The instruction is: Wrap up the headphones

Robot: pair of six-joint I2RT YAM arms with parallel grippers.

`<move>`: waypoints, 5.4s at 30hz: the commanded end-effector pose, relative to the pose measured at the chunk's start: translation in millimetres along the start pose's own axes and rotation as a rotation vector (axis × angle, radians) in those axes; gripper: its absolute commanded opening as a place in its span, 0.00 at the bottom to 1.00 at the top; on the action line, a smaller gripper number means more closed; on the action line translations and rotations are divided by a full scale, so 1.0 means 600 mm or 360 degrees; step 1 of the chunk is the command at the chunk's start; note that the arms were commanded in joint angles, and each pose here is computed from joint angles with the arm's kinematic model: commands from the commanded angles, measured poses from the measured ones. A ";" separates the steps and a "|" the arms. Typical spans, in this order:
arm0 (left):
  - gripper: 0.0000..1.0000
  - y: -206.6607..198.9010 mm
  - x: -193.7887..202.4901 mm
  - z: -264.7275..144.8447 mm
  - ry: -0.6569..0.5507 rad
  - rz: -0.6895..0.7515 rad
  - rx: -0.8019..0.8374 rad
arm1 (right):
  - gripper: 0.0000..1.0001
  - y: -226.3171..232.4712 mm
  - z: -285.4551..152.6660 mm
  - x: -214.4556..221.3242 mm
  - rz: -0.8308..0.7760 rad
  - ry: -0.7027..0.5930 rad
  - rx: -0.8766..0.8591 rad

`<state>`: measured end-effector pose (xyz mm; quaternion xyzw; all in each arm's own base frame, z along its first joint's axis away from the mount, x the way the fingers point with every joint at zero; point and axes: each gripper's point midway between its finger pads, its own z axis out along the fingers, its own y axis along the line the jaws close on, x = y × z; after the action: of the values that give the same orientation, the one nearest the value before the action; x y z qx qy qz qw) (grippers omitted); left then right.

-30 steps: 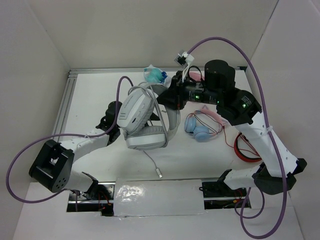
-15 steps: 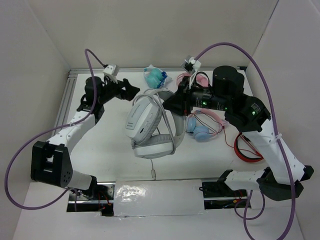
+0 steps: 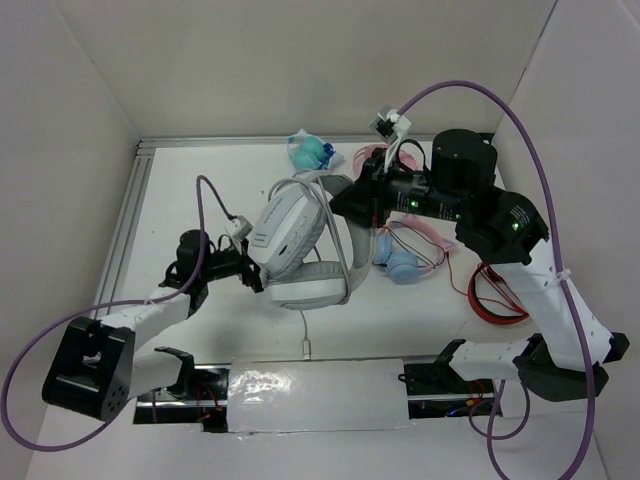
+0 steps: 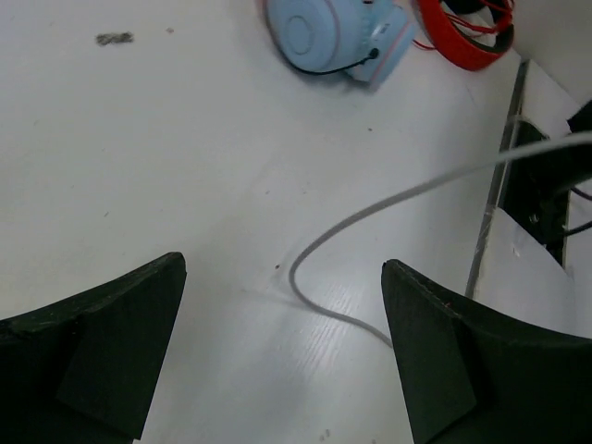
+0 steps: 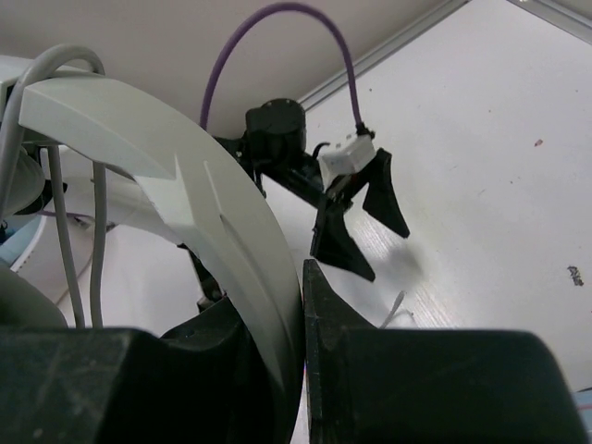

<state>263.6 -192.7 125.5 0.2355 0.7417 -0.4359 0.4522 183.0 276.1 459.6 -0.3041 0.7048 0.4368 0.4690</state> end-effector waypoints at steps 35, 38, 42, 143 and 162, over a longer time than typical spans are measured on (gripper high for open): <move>0.00 -0.071 0.023 0.160 -0.0035 0.0350 -0.0107 | 0.00 -0.085 -0.030 -0.136 0.0296 -0.0396 0.0385; 0.00 -0.052 0.035 0.133 0.0004 0.0222 -0.0279 | 0.00 -0.171 -0.058 -0.143 0.0396 -0.0498 0.0728; 0.00 -0.051 0.051 0.101 0.0093 0.0056 -0.0405 | 0.00 -0.278 -0.115 -0.151 0.0541 -0.0704 0.1181; 0.16 -0.157 -0.076 0.068 -0.0166 0.0312 0.0394 | 0.00 -0.146 -0.013 -0.071 0.0349 -0.0581 0.1042; 0.17 -0.211 -0.047 0.039 0.0362 -0.0132 -0.0380 | 0.00 -0.407 -0.048 0.040 0.0479 -0.0524 0.2390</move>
<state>202.9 -295.1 224.0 0.2246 0.7806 -0.4068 0.4181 343.3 182.3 312.1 0.1354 0.8518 -0.0381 0.5046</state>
